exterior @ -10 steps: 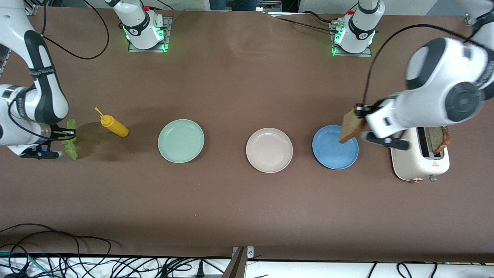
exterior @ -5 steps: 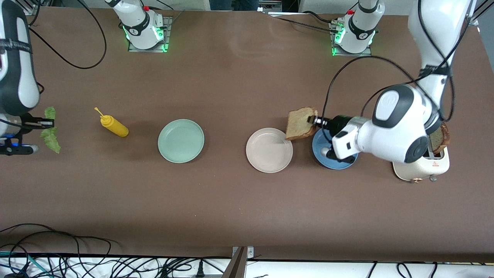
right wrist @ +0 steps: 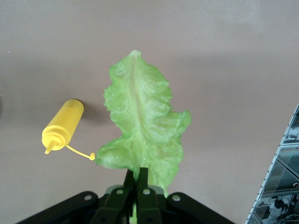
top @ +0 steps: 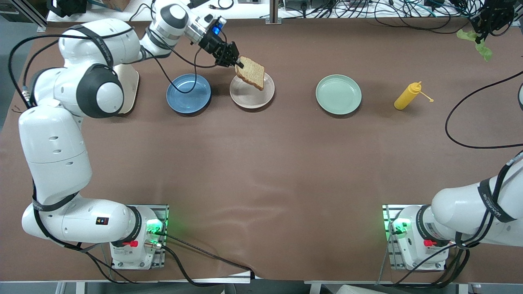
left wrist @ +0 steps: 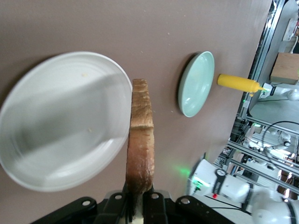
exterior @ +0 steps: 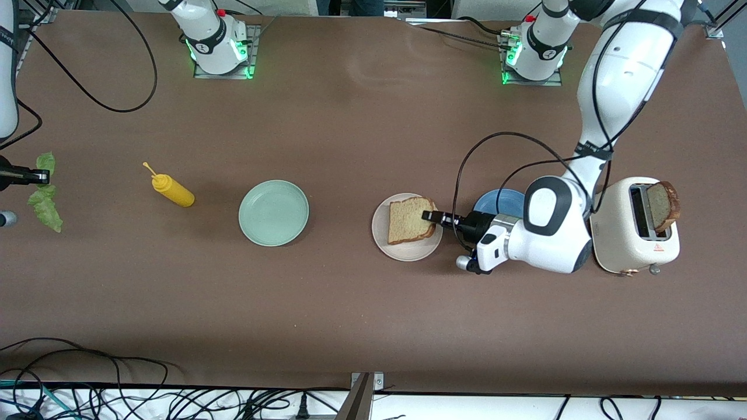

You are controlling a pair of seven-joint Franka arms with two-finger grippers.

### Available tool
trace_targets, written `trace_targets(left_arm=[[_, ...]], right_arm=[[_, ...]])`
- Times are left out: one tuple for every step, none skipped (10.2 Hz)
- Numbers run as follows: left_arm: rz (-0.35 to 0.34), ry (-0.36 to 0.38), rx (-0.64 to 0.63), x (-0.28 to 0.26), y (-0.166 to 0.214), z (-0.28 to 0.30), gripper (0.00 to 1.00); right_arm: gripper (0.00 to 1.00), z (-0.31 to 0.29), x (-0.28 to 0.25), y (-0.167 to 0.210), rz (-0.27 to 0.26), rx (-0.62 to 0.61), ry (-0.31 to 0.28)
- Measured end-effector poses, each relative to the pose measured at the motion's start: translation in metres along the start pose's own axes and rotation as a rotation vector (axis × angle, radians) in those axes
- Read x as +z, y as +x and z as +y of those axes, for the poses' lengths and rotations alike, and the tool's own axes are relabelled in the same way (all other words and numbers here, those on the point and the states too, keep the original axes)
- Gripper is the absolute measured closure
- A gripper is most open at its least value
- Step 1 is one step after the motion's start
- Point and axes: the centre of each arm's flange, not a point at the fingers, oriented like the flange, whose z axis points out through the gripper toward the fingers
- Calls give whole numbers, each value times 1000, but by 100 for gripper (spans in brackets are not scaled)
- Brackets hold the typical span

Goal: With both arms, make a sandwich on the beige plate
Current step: 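Release the bread and withdraw the left gripper while the right gripper lifts lettuce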

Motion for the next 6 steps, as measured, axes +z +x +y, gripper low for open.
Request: trace_targets(left_arm=[[-11, -6, 48, 12, 3, -19, 91], [-20, -17, 86, 20, 5, -31, 91], [-24, -33, 107, 27, 6, -39, 91], [-28, -44, 112, 32, 6, -46, 90], [-31, -47, 118, 36, 6, -50, 81], [-29, -49, 136, 35, 7, -54, 66]], right_arm=[[96, -6, -2, 1, 4, -11, 1], [96, -15, -7, 0, 14, -14, 1], [96, -23, -15, -2, 26, -11, 0], [96, -29, -21, -4, 35, -10, -1], [96, -32, -24, -6, 41, -11, -2], [96, -31, -26, -7, 43, -10, -3]])
